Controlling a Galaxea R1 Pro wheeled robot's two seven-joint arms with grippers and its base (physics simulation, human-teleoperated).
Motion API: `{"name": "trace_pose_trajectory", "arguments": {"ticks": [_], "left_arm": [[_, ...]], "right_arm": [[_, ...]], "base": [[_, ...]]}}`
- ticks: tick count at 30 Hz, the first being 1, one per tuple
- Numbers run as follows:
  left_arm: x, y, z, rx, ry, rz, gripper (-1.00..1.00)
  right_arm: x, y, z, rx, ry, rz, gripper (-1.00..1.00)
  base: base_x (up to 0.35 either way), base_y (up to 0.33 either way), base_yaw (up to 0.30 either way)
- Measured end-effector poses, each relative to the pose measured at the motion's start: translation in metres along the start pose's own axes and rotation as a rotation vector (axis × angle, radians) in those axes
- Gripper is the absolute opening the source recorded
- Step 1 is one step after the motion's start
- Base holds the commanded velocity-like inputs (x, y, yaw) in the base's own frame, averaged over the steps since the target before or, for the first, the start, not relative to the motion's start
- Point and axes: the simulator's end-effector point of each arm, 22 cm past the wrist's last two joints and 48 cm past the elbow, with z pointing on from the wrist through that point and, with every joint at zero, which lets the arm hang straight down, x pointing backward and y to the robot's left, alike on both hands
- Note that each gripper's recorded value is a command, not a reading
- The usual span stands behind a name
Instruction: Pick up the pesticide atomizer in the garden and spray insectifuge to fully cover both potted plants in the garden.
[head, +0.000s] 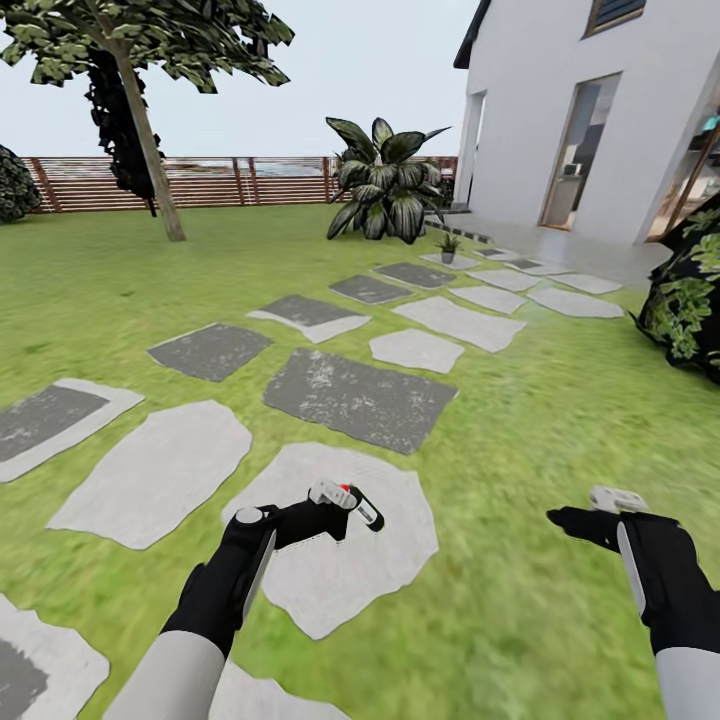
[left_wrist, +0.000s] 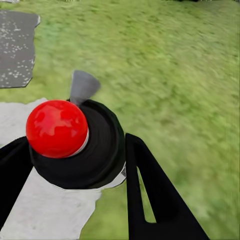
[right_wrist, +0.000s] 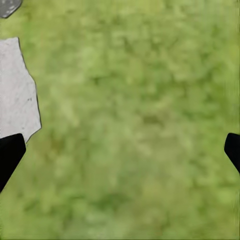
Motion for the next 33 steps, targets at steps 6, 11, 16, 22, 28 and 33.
{"name": "trace_pose_trajectory", "arguments": {"ticks": [6,11,16,22,28,33], "left_arm": [[0.0002,0.0001,0.0000,0.000,0.000,0.000,-1.00],[0.0007,0.0000,0.0000,0.000,0.001,-0.001,-1.00],[-0.0001,0.0000,0.0000,0.000,0.000,0.000,-1.00],[-0.0001,0.0002,0.0000,-0.001,0.000,0.000,-1.00],[0.0005,0.0000,0.0000,0.000,0.001,-0.001,-1.00],[0.0002,0.0002,0.0001,-0.001,0.001,0.000,-1.00]], "right_arm": [[0.0002,0.0002,0.0001,0.000,0.000,0.000,1.00],[0.0006,0.0009,0.0003,-0.001,0.001,0.001,1.00],[0.0001,0.0004,0.0000,-0.001,0.000,0.000,1.00],[0.0001,0.0002,0.0001,0.000,0.000,0.000,1.00],[0.0007,0.0008,0.0004,-0.001,0.001,0.000,1.00],[0.0007,0.0010,0.0004,-0.002,0.001,0.001,1.00]], "base": [[0.338,0.000,0.000],[0.339,0.000,0.000],[0.338,0.000,0.000],[0.338,0.000,0.000],[0.339,0.000,0.000],[0.338,0.000,0.000]]}}
